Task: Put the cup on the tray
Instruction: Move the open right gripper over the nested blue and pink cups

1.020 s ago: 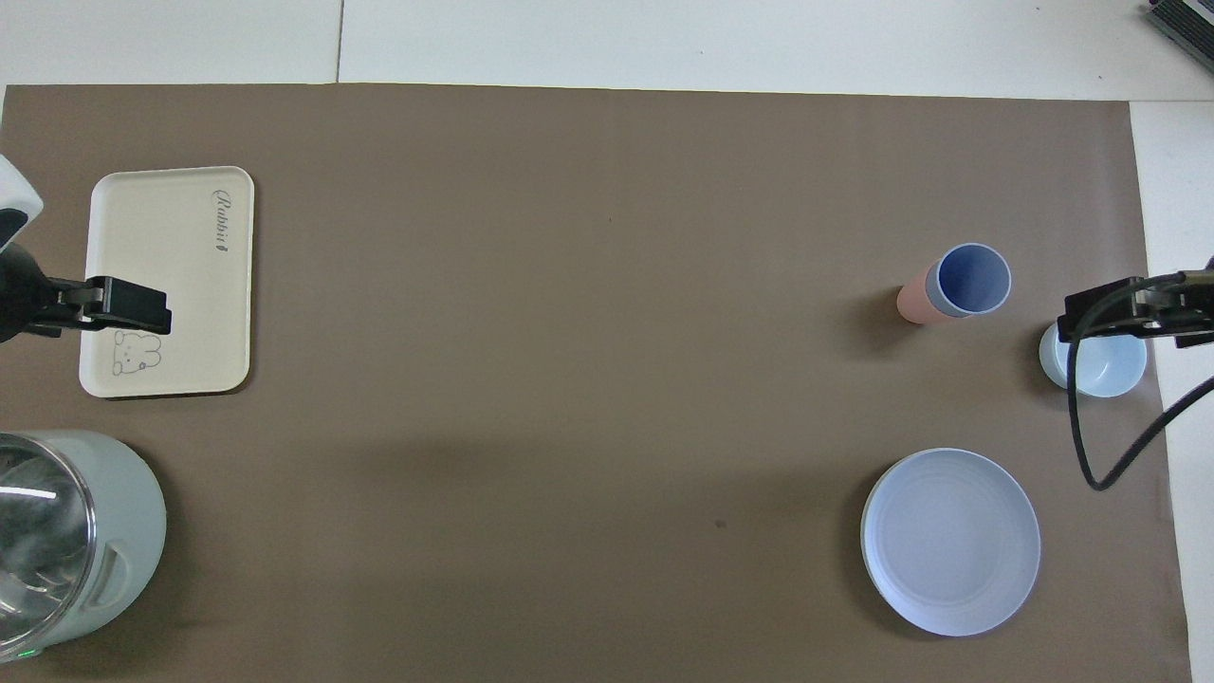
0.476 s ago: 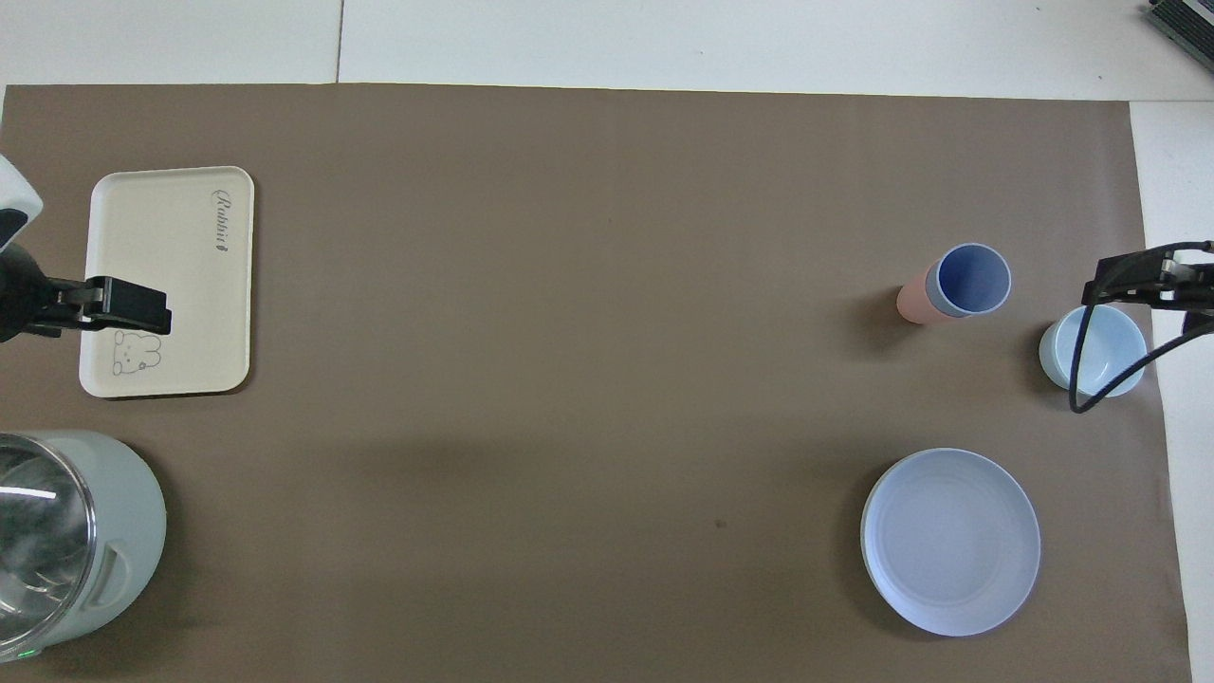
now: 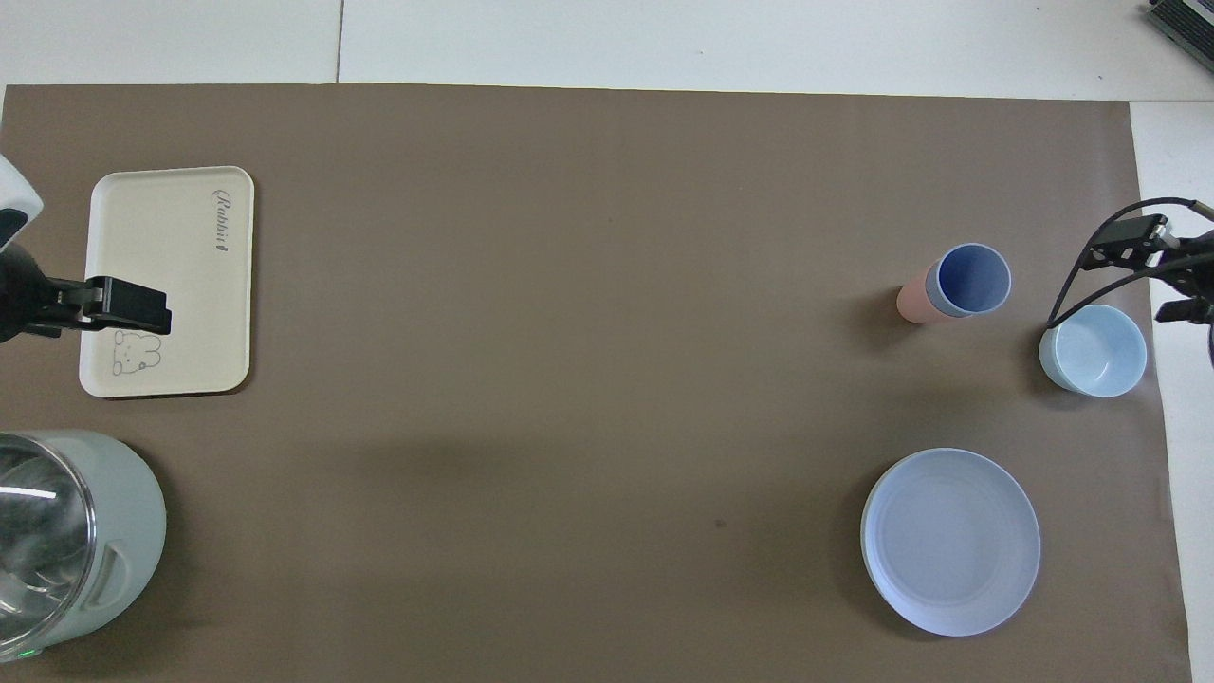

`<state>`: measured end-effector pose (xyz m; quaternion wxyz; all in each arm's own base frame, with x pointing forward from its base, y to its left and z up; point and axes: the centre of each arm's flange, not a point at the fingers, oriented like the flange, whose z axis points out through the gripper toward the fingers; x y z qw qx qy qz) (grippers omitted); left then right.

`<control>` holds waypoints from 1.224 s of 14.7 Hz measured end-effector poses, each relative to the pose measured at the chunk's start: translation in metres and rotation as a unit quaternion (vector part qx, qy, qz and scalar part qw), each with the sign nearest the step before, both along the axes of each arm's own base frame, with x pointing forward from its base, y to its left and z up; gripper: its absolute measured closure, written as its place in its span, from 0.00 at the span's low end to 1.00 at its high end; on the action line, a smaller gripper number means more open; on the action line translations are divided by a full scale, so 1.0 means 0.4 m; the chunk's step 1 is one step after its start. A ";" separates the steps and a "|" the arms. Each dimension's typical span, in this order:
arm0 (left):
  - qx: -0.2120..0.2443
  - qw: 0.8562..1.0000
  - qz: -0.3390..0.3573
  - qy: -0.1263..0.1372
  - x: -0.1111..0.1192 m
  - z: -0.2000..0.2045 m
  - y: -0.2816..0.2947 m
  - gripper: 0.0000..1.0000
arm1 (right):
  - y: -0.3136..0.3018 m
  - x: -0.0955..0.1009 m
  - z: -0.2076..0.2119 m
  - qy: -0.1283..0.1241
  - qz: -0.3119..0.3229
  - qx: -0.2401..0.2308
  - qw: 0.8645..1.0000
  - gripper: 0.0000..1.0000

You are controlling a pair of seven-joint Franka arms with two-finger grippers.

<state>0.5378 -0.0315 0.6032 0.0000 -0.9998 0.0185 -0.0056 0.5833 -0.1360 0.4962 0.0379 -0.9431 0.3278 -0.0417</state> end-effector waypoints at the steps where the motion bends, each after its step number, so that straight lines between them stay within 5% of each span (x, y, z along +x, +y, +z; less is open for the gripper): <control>1: 0.000 1.000 0.000 0.000 0.000 0.000 0.000 0.00 | -0.018 0.007 -0.010 -0.004 -0.035 0.030 0.999 0.00; 6: 0.000 1.000 0.000 0.000 0.000 0.000 0.000 0.00 | -0.041 0.035 -0.024 -0.005 -0.163 0.094 0.982 0.00; 11: 0.000 1.000 0.000 0.000 0.000 0.000 0.000 0.00 | -0.116 0.037 -0.088 0.014 -0.291 0.177 0.940 0.00; 18: 0.000 1.000 0.000 0.000 0.000 0.000 0.000 0.00 | -0.121 0.071 -0.173 0.017 -0.332 0.185 0.925 0.00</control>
